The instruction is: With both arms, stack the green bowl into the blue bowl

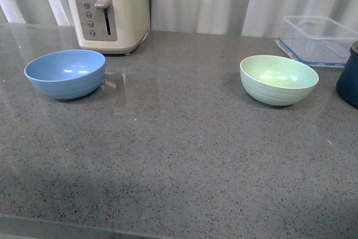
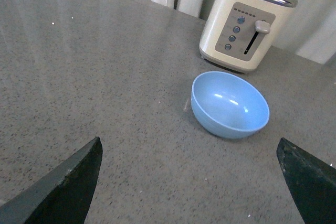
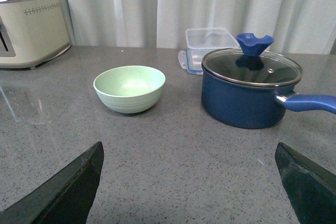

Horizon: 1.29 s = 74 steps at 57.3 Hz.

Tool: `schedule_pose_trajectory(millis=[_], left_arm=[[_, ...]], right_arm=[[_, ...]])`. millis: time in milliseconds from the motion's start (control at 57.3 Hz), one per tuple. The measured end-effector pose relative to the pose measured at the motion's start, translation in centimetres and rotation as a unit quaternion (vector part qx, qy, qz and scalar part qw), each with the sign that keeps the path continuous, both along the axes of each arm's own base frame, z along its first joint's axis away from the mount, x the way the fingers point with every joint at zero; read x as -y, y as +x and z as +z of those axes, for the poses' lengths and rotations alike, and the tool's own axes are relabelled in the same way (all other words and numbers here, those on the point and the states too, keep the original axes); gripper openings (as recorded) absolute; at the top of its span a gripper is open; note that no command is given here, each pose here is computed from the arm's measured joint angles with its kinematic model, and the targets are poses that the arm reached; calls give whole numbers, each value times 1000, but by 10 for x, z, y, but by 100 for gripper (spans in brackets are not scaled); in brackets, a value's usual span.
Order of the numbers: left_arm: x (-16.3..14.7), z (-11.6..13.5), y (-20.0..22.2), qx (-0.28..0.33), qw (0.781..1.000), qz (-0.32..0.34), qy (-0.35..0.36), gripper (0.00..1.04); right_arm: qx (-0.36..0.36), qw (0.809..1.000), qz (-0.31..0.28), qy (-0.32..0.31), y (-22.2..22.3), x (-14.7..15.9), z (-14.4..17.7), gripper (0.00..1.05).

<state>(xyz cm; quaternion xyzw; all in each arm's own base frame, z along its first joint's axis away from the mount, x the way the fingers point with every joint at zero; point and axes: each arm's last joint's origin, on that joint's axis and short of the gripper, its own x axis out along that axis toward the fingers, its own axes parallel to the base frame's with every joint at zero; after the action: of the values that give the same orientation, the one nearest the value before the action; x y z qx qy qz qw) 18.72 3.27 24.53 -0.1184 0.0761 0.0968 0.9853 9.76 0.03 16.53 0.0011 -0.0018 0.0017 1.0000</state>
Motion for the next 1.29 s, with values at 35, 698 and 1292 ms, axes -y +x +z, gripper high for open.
schedule_pose_trajectory(millis=[35, 698, 1292], left_arm=[[-3, 5, 15, -9, 1000, 0, -13, 98], [-5, -45, 205, -199, 970, 21, -140, 98], [11, -64, 234, -240, 961, 17, -138, 61]], right_arm=[[0, 1000, 0, 0, 0, 0, 0, 95], [0, 1000, 0, 0, 0, 0, 0, 95], [0, 1000, 0, 0, 0, 0, 0, 95]])
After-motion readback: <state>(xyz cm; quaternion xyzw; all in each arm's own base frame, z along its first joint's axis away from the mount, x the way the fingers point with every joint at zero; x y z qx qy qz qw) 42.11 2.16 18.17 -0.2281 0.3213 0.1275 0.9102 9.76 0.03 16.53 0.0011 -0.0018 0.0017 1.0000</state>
